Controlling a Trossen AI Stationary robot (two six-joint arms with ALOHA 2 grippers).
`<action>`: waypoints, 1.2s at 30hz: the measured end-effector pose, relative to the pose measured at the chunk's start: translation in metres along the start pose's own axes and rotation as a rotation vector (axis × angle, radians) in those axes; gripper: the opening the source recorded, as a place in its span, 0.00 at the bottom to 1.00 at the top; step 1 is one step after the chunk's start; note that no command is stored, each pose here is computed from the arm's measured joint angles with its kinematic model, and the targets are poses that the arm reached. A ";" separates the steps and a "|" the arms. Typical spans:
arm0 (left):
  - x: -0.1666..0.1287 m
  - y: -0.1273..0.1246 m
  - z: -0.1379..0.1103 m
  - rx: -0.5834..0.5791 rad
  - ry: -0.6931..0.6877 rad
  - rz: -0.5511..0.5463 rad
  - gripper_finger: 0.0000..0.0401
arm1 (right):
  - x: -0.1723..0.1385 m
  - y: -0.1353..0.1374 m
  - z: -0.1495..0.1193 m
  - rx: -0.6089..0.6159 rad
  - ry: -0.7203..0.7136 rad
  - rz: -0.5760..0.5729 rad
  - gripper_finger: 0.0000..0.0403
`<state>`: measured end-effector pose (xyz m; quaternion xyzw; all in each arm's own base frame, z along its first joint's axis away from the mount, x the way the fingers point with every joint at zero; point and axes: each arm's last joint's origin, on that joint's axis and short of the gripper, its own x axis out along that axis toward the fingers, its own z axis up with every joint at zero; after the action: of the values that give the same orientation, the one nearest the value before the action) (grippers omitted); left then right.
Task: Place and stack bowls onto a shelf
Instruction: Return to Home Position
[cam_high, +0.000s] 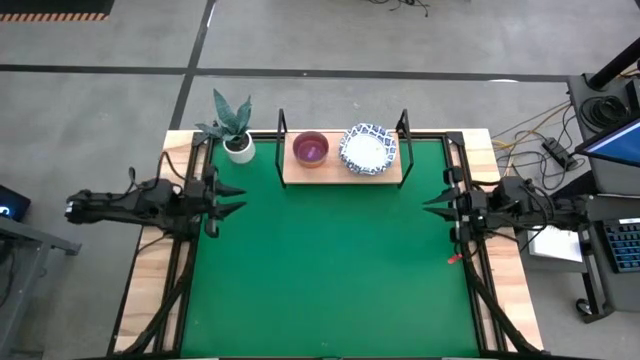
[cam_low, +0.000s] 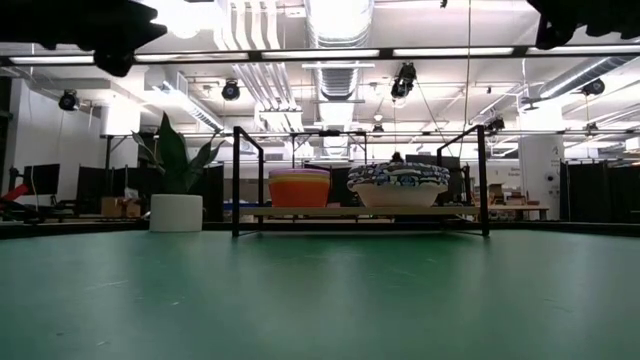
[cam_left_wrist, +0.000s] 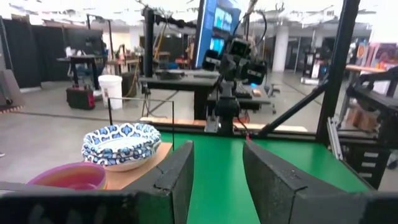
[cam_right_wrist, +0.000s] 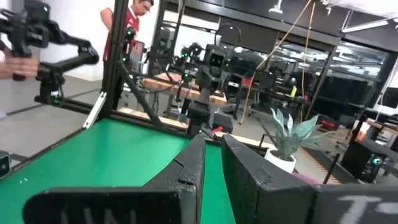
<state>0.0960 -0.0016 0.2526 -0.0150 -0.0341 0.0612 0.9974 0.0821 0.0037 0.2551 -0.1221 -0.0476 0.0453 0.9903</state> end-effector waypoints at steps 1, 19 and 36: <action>-0.003 0.001 -0.002 -0.002 -0.011 0.000 0.30 | -0.001 0.000 0.000 0.007 -0.004 0.001 0.11; -0.013 0.004 -0.037 -0.037 -0.061 -0.002 0.30 | -0.001 0.010 -0.035 0.063 -0.092 0.034 0.11; -0.013 0.004 -0.039 -0.024 -0.050 0.035 0.30 | 0.008 0.014 -0.070 0.123 -0.085 -0.096 0.11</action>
<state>0.0857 0.0002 0.2127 -0.0262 -0.0597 0.0787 0.9948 0.0963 0.0016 0.1846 -0.0565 -0.0924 0.0056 0.9941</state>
